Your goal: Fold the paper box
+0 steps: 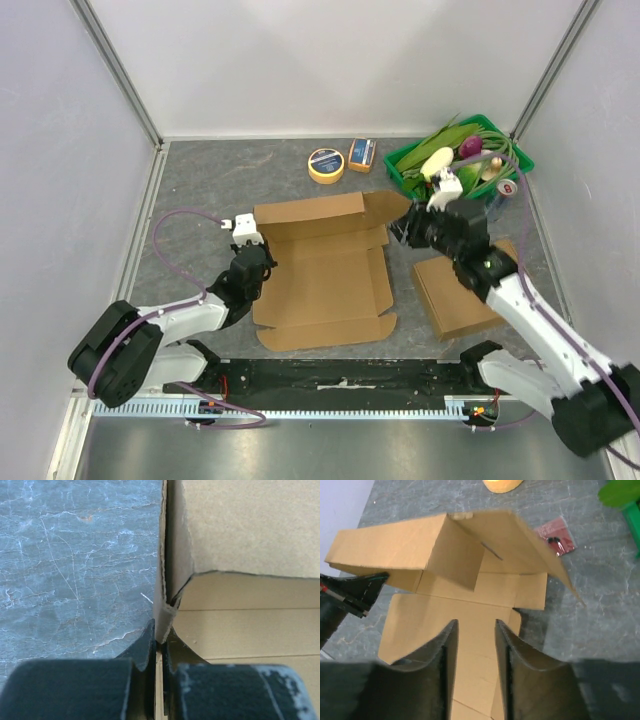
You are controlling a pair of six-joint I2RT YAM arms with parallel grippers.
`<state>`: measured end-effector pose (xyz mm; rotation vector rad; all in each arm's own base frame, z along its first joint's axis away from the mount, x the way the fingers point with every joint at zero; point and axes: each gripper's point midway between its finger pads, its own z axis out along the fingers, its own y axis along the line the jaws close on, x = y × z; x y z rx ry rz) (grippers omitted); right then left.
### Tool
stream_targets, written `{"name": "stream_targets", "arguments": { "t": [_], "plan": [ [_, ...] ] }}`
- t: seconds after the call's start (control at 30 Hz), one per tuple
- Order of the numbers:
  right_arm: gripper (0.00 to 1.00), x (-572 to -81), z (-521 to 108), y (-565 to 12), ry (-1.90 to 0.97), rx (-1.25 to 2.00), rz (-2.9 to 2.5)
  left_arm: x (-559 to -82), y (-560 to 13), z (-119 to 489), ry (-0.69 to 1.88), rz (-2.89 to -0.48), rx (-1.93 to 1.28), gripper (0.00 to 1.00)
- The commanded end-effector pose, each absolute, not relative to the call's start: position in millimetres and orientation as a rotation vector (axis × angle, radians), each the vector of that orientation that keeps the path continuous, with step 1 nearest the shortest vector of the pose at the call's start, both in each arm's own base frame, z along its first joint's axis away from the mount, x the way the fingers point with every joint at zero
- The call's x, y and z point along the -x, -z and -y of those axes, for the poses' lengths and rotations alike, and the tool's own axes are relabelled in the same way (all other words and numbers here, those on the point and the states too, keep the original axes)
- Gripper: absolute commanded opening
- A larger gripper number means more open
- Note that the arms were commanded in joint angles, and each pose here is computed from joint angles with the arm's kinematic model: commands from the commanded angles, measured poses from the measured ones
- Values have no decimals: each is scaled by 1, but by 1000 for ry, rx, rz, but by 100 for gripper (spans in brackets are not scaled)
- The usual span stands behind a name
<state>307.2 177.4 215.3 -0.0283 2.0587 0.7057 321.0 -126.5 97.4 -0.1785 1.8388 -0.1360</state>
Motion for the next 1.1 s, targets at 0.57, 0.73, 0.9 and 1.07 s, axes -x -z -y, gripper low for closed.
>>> {"name": "stream_targets", "arguments": {
  "t": [0.57, 0.73, 0.9, 1.07],
  "plan": [
    [0, -371, -162, -109, -82, 8, -1887, -322, -111, 120, 169, -1801, 312, 2],
    [0, -379, -181, -100, -177, 22, -1862, -321, -110, 118, 165, -1802, 315, 2],
    [0, -383, -170, -98, -104, -11, -1850, -320, -111, 117, 167, -1800, 317, 2],
    [0, -377, -143, -90, 15, -72, -1867, -317, -111, 112, 163, -1792, 325, 2]
  ]
}}
